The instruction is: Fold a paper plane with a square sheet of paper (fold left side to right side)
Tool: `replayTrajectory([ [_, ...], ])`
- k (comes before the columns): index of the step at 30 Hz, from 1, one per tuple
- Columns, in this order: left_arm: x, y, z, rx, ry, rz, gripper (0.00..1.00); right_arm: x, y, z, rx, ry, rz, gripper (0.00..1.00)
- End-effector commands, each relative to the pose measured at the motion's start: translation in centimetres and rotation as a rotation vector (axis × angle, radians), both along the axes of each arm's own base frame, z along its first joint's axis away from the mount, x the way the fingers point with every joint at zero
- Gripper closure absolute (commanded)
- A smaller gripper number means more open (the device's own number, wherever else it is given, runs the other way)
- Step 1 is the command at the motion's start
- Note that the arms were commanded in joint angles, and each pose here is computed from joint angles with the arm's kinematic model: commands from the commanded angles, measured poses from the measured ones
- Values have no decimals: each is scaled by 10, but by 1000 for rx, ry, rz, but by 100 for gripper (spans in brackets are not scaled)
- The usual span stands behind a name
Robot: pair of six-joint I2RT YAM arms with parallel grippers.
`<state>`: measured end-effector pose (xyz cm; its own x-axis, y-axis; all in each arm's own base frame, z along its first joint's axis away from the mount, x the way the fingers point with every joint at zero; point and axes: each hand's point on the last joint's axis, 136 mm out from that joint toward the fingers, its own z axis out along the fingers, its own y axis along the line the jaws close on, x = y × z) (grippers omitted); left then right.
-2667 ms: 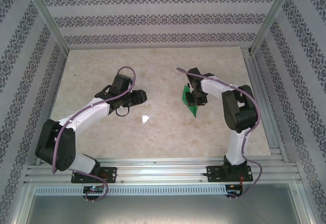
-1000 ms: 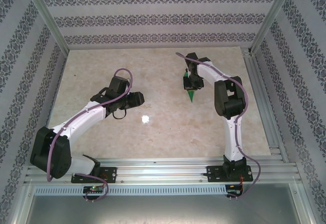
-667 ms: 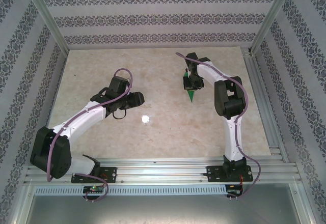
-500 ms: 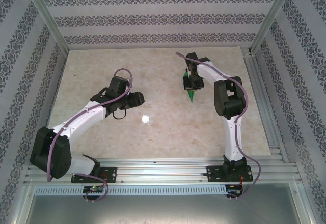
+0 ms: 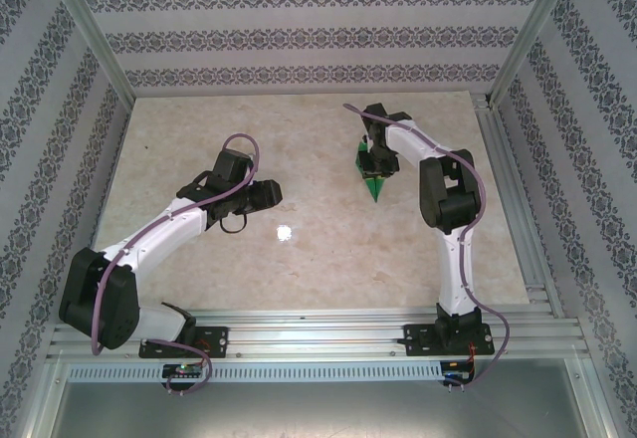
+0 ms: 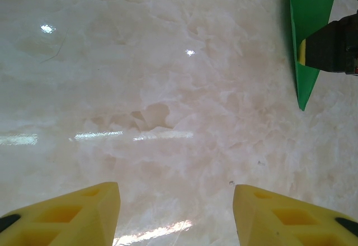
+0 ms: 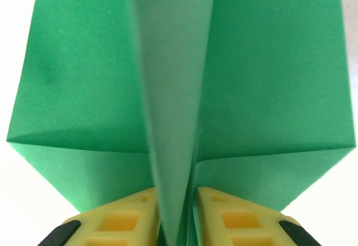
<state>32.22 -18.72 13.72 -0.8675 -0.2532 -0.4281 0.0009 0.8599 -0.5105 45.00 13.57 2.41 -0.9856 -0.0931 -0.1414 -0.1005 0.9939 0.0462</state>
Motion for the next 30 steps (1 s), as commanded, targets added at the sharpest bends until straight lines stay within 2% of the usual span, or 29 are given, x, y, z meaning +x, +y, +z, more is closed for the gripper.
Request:
replayTrajectory([
  [1,0,9,12,19,-34,9,43,2,0,44,0,-84,6,72],
  [8,-3,15,23,29,-63,22,36,-12,-5,92,6,-163,7,62],
  [13,-6,30,37,50,-119,68,26,-35,-17,143,23,-293,-17,56],
  [19,-12,75,53,136,-226,236,19,-78,-46,200,59,-539,-57,44],
  [21,-16,95,62,175,-285,311,17,-91,-63,213,44,-642,-91,33],
  [23,-19,115,72,223,-355,376,12,-103,-84,215,26,-739,-141,23],
  [25,-22,134,83,282,-434,433,8,-113,-106,215,18,-830,-202,2],
  [30,-24,176,97,506,-590,540,6,-124,-154,191,3,-962,-355,2],
])
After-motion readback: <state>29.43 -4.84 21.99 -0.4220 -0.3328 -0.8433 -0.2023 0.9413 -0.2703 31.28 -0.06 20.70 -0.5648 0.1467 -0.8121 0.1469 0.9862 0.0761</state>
